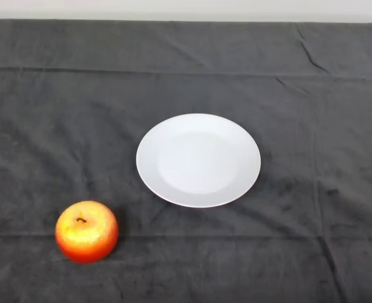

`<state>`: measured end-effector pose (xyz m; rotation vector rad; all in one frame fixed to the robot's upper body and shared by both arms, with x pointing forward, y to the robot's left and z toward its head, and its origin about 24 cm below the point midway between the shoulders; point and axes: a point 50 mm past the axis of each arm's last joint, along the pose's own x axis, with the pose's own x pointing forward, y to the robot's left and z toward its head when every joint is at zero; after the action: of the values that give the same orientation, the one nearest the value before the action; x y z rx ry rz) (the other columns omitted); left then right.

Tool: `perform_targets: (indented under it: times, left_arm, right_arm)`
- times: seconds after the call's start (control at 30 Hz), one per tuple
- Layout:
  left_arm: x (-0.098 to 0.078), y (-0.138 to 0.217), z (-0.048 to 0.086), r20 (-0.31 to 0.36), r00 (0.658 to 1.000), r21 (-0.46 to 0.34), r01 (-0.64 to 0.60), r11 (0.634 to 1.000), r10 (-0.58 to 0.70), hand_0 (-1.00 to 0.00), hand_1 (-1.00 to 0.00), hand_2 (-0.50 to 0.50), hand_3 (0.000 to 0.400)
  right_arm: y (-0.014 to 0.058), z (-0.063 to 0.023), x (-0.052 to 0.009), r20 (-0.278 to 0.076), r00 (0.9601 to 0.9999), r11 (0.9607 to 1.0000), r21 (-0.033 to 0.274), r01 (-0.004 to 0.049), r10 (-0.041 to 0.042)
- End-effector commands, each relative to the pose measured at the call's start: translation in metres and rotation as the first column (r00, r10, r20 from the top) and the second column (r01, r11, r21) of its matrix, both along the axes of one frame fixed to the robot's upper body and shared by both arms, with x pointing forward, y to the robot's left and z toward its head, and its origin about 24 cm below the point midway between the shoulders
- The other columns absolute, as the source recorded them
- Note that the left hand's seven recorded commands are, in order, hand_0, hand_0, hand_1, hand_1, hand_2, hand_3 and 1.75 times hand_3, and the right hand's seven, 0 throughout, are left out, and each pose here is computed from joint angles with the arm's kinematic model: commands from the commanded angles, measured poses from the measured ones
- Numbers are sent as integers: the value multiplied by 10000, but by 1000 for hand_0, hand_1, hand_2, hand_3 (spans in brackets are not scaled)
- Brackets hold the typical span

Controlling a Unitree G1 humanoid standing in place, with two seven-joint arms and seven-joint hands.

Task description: Move the apple to the plate

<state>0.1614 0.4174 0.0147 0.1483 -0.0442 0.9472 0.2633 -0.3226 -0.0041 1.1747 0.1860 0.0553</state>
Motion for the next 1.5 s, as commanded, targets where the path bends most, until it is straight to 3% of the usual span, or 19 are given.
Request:
perform_targets:
  times: [0.03,0.43,0.87,1.5]
  left_arm:
    - [7,70,79,211,9995,208,-224,9995,219,0,0,0,0]
    - [40,97,184,399,9992,737,61,9973,-90,0,0,0,0]
    - [167,-57,284,603,9910,1863,1066,9767,-1196,0,0,0,0]
    - [221,-643,494,311,9386,3773,3072,8737,-3435,0,0,0,0]
  right_arm:
    - [-12,-21,-24,-37,9999,9997,216,136,-135]
    - [-12,-21,-24,-36,9999,9997,218,136,-135]
    - [-11,-21,-24,-35,9999,9997,218,135,-134]
    - [-7,-23,-23,-48,9999,9998,177,135,-134]
